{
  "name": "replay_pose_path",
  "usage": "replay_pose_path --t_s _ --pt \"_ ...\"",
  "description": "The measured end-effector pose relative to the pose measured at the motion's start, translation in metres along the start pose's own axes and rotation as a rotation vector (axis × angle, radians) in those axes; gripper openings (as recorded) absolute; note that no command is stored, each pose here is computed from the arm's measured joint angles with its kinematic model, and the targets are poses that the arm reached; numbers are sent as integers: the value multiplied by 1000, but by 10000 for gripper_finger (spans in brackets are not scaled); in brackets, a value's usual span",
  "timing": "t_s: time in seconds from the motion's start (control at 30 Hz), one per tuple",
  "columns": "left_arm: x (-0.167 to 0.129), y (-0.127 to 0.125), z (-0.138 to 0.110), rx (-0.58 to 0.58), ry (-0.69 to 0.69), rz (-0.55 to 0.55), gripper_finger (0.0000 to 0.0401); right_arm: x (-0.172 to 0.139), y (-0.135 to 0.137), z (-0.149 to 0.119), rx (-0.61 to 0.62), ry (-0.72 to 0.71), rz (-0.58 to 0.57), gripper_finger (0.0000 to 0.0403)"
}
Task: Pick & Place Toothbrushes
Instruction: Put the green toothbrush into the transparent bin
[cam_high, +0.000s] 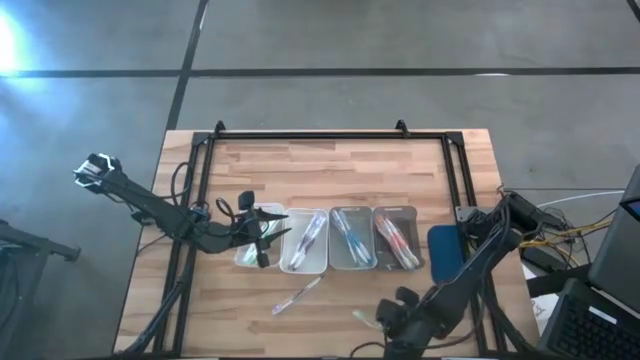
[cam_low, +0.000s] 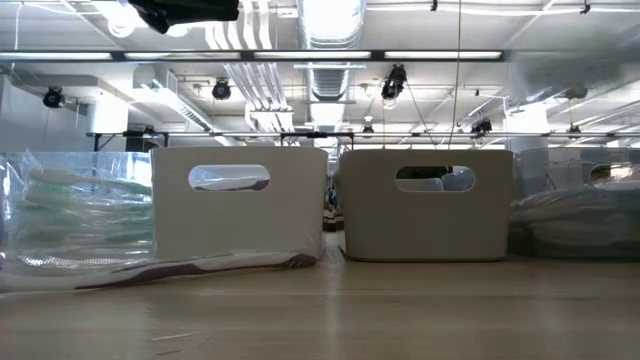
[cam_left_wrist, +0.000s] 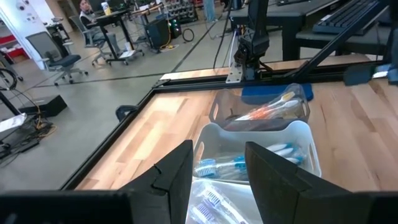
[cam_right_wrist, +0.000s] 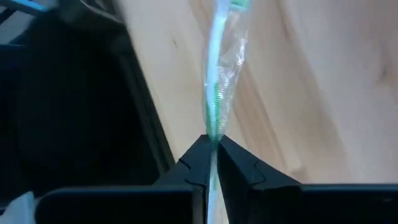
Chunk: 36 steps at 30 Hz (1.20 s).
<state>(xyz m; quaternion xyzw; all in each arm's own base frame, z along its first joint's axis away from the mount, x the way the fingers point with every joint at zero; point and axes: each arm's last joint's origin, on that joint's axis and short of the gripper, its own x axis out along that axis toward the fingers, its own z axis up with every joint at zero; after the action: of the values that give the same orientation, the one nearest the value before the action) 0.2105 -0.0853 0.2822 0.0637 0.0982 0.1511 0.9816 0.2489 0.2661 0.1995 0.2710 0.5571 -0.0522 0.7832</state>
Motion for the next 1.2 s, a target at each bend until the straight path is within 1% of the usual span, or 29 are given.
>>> replay_pose_path --t_s 0.23,0.33,0.5,0.57,0.63,0.73,0.9,0.97,1.03,1.1,1.2 --pt "0 0 0 -28 0 0 151 -51 35 21 -213 -141 45 8" --pt "0 0 0 -28 -1 0 151 -71 44 27 -300 -187 25 7" --pt "0 0 0 -29 -1 0 151 -97 45 33 -403 -214 -74 7" --pt "0 0 0 -29 0 0 151 -102 44 34 -483 -215 -119 7" --pt "0 0 0 -30 0 0 151 -105 42 35 -597 -212 -159 7" --pt "0 0 0 -31 0 0 151 -105 39 35 -810 -218 -241 7" --pt "0 -1 0 -32 2 -22 151 -98 33 34 -1218 -172 -356 7" --pt "0 -1 0 -50 2 -26 151 -97 31 35 -1315 -191 -430 8" --pt "0 -1 -2 -84 9 -28 151 -98 31 37 -1380 -239 -530 8" --pt "0 -1 -5 -118 26 -43 151 -100 30 40 -1454 -279 -644 8" --pt "0 -3 -8 -191 44 -100 151 -102 29 43 -1575 -313 -830 8"
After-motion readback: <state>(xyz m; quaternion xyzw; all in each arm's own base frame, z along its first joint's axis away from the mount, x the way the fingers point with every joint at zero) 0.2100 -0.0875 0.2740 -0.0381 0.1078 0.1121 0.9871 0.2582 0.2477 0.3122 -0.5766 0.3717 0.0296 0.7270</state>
